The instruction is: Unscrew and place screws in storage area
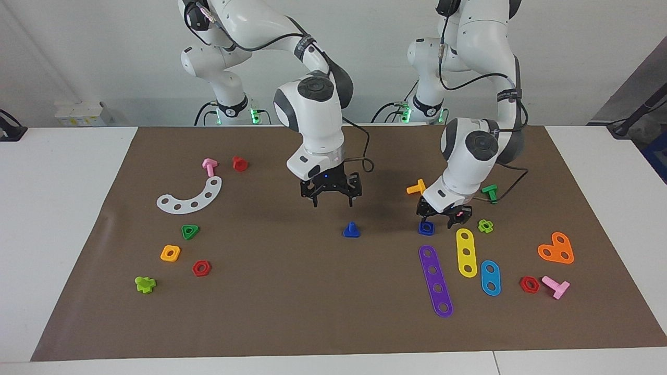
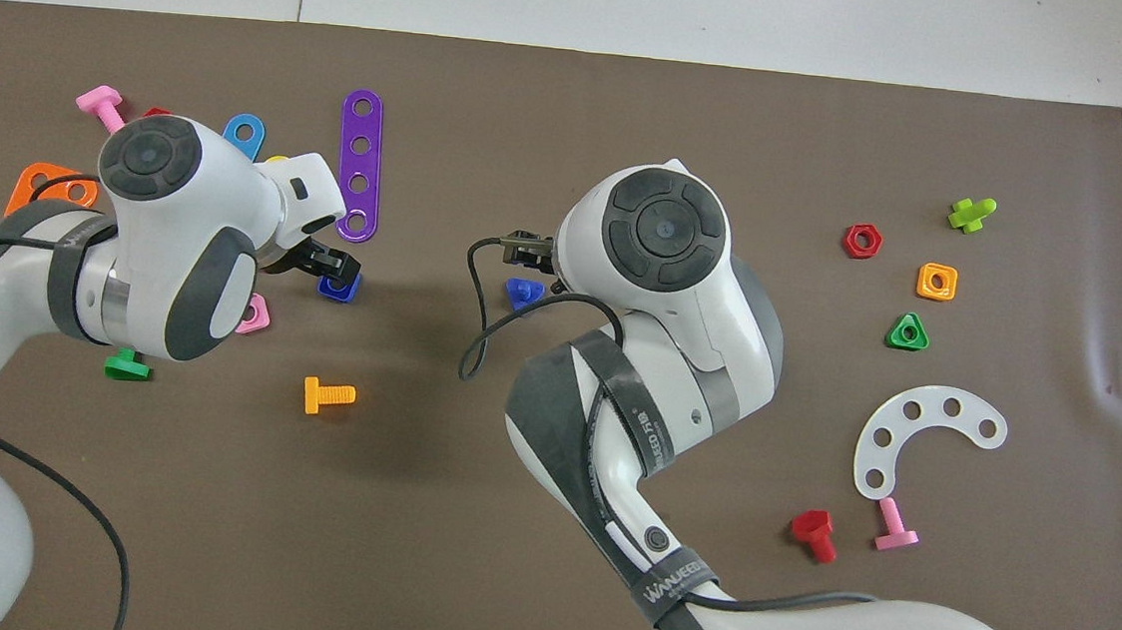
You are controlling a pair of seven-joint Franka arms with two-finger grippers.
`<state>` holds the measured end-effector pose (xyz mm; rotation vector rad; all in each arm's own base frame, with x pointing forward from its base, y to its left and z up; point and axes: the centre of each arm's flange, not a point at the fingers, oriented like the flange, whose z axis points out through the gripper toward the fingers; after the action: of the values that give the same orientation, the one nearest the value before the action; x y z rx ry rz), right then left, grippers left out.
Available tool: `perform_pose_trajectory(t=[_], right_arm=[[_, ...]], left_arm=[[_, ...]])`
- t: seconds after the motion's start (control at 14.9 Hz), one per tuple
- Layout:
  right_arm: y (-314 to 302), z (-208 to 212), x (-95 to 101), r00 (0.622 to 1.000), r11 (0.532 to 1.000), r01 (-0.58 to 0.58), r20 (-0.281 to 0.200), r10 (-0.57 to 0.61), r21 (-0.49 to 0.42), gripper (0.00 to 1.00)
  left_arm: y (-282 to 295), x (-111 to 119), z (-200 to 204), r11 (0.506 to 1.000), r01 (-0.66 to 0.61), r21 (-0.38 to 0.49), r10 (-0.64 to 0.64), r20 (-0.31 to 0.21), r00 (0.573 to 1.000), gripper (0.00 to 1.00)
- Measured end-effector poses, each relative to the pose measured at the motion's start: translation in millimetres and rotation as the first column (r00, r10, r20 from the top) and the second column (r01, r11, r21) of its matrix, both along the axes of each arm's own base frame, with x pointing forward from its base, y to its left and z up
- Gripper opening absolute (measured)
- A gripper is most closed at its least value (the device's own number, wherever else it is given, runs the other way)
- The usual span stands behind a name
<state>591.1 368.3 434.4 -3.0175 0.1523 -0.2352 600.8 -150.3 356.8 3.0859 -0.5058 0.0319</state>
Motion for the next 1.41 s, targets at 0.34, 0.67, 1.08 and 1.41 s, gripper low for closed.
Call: perform_pose_trajectory(t=[0.34, 0.67, 1.08, 1.41], right_arm=[[47.7, -64.1, -5.2, 0.996, 0.998, -0.069, 0.05, 0.068, 0.01, 1.0], [62.5, -99.5, -8.1, 0.992, 0.995, -0.104, 0.069, 0.104, -0.008, 0.92], [56.4, -125.0, -13.5, 0.99, 0.992, -0.12, 0.063, 0.122, -0.036, 0.68], [54.9, -129.7, -15.2, 0.991, 0.992, -0.122, 0.058, 0.124, -0.041, 0.43]], left_arm=[[28.2, 14.9, 87.4, 0.999, -0.051, 0.0, 0.051, -0.021, 0.998, 1.0], [90.4, -6.6, 166.6, 0.996, -0.087, 0.005, 0.087, -0.023, 0.996, 1.0], [144.2, -37.0, 219.7, 0.983, -0.181, 0.0, 0.181, -0.013, 0.983, 1.0], [138.0, -56.4, 243.4, 0.962, -0.273, 0.002, 0.273, -0.02, 0.962, 1.0]])
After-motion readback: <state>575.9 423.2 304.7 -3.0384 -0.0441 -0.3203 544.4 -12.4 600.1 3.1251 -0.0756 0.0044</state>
